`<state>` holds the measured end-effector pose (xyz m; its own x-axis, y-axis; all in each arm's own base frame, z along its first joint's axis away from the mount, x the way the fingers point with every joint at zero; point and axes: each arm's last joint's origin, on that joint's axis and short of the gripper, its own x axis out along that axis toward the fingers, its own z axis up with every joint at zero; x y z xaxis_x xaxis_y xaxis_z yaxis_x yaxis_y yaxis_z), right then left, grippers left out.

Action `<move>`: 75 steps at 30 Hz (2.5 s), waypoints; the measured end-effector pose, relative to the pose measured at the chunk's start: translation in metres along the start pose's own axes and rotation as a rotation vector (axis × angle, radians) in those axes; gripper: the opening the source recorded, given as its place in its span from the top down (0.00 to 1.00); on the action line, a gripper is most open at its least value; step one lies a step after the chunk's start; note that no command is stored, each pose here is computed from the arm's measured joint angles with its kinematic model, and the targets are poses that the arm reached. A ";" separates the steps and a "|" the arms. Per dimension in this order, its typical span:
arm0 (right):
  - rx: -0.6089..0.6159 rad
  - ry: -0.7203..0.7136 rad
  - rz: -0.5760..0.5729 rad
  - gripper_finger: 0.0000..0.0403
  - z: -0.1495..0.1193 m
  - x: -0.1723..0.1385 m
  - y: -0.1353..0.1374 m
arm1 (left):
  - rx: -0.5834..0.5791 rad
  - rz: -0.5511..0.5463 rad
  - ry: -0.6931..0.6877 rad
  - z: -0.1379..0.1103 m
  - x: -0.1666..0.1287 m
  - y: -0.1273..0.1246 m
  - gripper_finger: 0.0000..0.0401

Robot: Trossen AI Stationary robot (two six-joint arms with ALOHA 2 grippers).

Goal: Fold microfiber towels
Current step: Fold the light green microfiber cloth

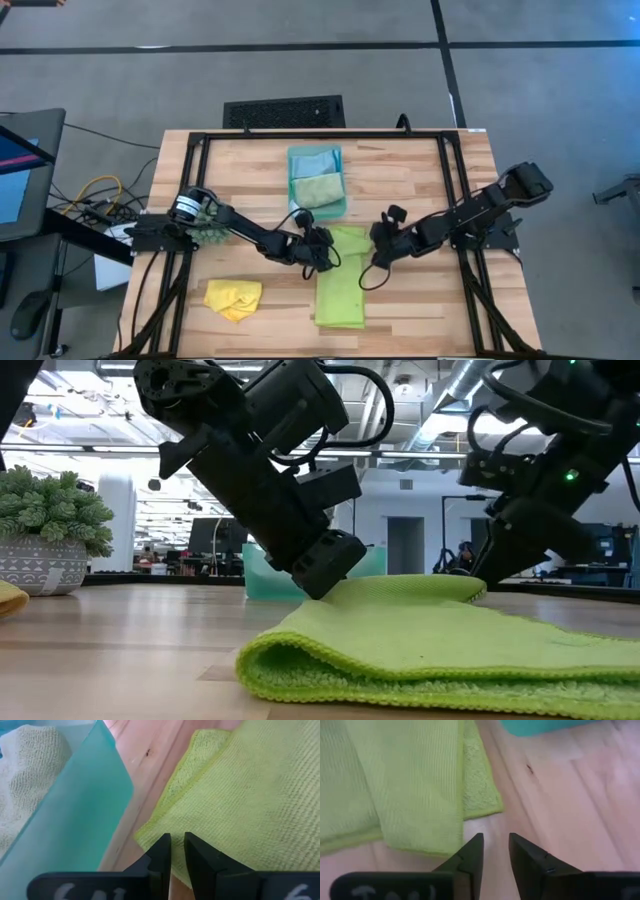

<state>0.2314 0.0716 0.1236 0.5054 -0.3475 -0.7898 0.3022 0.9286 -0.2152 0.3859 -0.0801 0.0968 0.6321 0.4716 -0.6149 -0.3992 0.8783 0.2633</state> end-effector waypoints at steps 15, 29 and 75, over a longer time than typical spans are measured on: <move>0.190 0.058 0.260 0.75 -0.004 0.014 -0.008 | -0.021 -0.027 0.006 -0.001 -0.001 -0.003 0.88; 0.002 -0.112 0.260 0.96 0.001 0.009 0.002 | 0.071 0.039 -0.013 0.013 -0.012 -0.007 0.88; -0.087 -0.114 -0.118 0.84 0.012 0.013 -0.025 | -0.012 0.324 -0.129 -0.005 -0.005 -0.011 0.94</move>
<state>0.2404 0.0420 0.1260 0.5603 -0.4630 -0.6869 0.2962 0.8864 -0.3558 0.3838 -0.0920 0.0930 0.5498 0.7323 -0.4019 -0.5998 0.6810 0.4201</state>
